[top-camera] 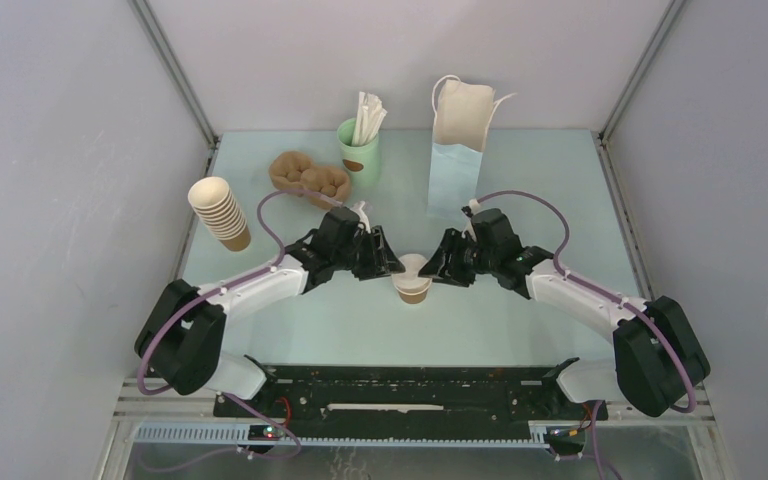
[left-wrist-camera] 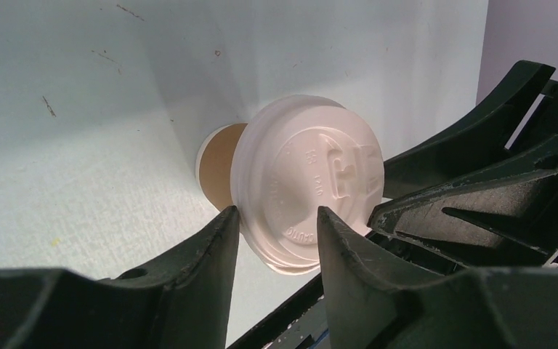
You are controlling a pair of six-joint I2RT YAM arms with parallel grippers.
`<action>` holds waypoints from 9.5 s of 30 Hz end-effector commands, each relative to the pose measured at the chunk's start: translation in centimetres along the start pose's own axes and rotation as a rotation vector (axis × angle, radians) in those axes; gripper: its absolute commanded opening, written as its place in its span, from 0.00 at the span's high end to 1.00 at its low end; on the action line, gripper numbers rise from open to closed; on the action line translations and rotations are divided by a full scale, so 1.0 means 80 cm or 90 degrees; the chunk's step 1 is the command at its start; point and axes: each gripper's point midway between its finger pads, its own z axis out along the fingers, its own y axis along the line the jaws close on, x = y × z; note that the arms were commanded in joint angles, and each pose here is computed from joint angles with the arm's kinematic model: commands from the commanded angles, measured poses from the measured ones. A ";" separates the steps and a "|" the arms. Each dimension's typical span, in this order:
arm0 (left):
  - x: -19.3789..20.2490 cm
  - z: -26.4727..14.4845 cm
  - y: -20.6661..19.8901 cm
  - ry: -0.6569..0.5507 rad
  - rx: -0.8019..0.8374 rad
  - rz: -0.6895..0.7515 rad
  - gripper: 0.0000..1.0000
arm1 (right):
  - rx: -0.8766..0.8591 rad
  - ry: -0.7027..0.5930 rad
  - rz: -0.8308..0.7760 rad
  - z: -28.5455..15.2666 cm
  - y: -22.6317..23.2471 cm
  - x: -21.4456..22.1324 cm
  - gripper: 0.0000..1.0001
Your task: Pack the takeout coffee
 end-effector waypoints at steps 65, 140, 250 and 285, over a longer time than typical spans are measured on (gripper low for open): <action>0.003 -0.004 -0.017 0.039 0.083 -0.021 0.65 | 0.050 -0.078 -0.625 -0.011 0.060 -0.040 0.04; -0.025 -0.045 0.029 -0.066 0.019 -0.046 0.11 | 0.128 -0.080 -0.577 -0.007 0.082 -0.037 0.19; -0.029 -0.077 0.078 -0.108 0.005 -0.089 0.07 | 0.285 -0.027 -0.553 0.040 0.024 -0.006 0.10; -0.026 -0.036 -0.013 -0.039 0.156 -0.055 0.23 | -0.007 0.001 -0.315 -0.043 0.057 -0.046 0.18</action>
